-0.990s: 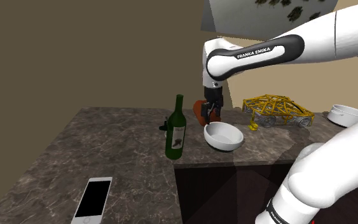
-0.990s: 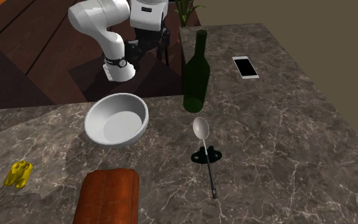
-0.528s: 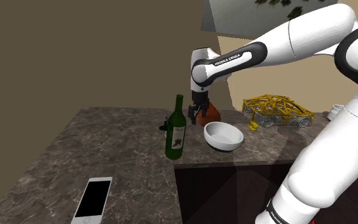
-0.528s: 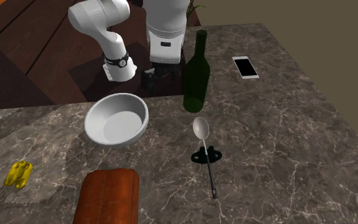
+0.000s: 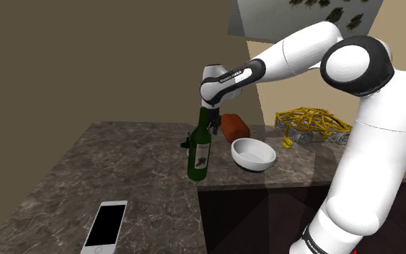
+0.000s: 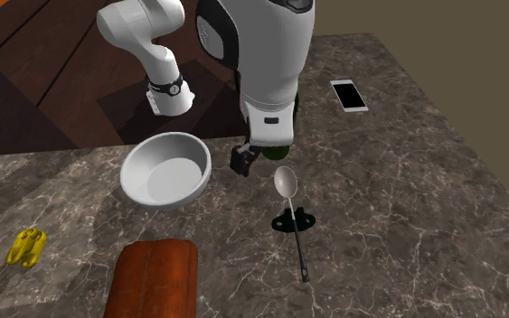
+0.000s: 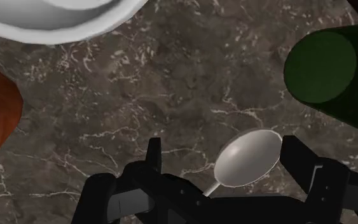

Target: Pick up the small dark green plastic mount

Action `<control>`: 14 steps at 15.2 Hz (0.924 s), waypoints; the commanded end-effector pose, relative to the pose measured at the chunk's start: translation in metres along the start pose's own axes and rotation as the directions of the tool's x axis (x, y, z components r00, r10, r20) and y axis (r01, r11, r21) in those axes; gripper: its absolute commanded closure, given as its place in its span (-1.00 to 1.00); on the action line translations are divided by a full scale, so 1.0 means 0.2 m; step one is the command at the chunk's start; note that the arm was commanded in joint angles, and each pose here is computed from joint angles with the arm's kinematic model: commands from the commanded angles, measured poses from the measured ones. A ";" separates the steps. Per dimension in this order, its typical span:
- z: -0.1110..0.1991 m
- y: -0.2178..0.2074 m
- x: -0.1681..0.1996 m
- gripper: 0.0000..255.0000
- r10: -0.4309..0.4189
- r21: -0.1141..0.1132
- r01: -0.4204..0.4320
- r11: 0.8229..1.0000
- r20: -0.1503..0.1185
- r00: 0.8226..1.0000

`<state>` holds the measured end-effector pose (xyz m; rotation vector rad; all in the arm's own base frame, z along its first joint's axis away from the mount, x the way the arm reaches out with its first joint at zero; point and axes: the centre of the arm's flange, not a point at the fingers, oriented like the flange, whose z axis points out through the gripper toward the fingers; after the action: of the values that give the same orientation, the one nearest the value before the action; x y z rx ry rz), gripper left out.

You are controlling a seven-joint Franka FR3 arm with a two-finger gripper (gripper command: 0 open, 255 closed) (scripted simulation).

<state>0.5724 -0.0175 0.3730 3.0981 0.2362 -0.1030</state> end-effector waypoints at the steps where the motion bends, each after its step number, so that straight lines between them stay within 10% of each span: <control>1: 0.06 0.03 0.11 -1.00 -0.008 0.006 0.008 1.000 -0.013 1.000; 14: 0.37 0.11 0.63 -1.00 -0.041 0.032 0.043 0.999 -0.068 0.997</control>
<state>0.6937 -0.0226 0.2957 3.1343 0.3041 -0.0048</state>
